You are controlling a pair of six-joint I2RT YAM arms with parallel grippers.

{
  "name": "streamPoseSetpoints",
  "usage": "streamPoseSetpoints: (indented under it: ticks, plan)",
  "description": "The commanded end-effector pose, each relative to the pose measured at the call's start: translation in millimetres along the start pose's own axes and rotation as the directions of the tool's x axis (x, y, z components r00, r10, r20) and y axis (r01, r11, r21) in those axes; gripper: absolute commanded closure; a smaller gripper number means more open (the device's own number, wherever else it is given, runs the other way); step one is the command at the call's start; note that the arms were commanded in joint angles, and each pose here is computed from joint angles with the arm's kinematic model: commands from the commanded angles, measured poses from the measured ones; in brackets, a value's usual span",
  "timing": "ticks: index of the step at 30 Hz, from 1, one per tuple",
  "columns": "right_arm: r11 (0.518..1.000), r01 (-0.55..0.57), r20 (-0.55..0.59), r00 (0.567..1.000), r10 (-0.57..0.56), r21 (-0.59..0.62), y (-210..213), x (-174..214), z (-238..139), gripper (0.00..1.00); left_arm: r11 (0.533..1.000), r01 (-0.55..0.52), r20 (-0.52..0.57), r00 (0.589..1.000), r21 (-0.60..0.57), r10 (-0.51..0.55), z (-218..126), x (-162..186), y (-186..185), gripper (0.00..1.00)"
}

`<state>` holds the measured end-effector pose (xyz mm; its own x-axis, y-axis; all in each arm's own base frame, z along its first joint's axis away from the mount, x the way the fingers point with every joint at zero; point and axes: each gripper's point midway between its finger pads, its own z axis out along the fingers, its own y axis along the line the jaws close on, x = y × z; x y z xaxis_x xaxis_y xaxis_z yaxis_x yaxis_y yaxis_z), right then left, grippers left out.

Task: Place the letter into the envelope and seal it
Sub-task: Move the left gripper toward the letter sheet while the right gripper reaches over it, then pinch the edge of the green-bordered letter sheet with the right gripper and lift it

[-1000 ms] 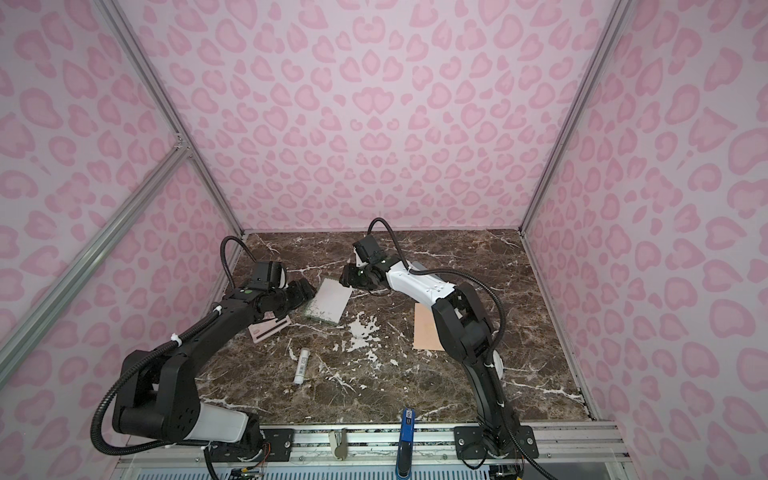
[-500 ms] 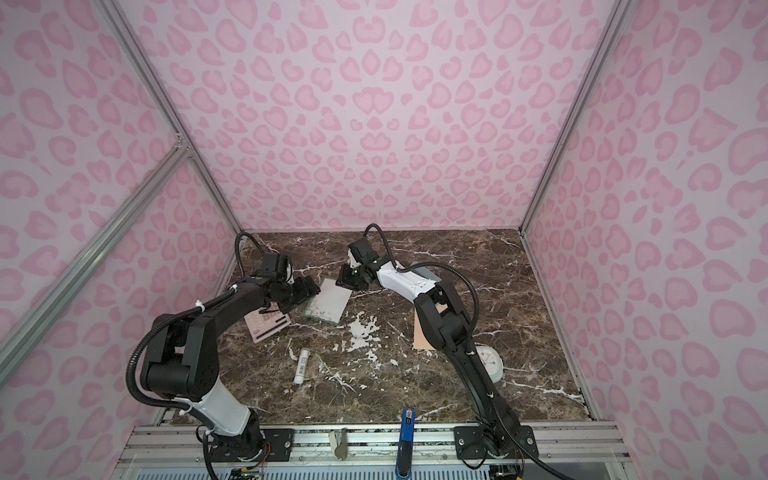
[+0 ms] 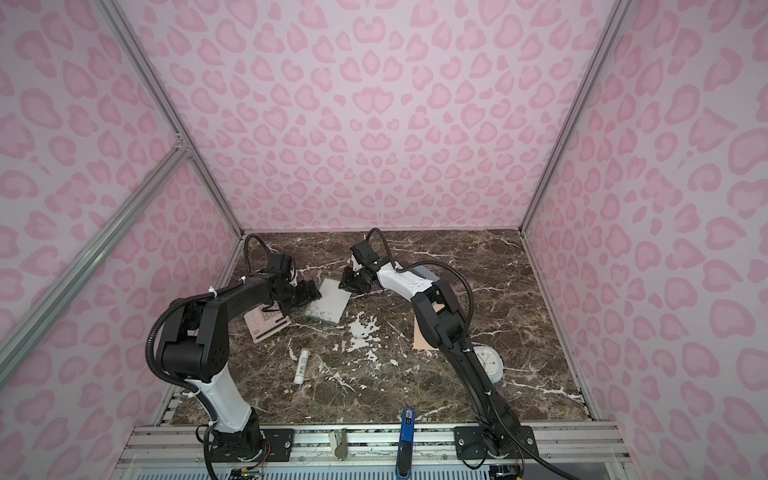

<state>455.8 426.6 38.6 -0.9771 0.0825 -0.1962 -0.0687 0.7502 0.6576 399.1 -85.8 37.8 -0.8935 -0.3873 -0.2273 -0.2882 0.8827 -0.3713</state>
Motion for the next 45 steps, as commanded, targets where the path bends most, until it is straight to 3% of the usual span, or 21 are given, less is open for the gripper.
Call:
streamPoseSetpoints:
  ticks: [1, 12, 34, 45]
  plan:
    - [0.999, 0.008, -0.015, 1.0, -0.007, 0.048, -13.3, 5.3, 4.6, 0.73, 1.0, -0.015, -0.041, 0.999, -0.016, 0.014, 1.1, 8.3, 4.8, 0.13]
    - [0.991, -0.001, -0.023, 1.0, 0.004, 0.136, -36.1, 10.2, 7.6, 0.77, 1.0, 0.0, -0.111, 0.994, 0.017, 0.002, 7.8, 36.2, 9.6, 0.17]
    - [0.984, 0.005, -0.059, 0.998, 0.005, 0.18, -51.8, 19.0, 12.4, 0.82, 0.993, 0.014, -0.119, 0.993, 0.117, 0.0, 7.5, 41.3, -2.3, 0.28]
    - [0.984, 0.006, -0.061, 0.998, 0.005, 0.178, -50.7, 19.4, 11.8, 0.83, 0.994, 0.019, -0.117, 0.993, 0.107, -0.006, 6.9, 40.4, 3.5, 0.44]
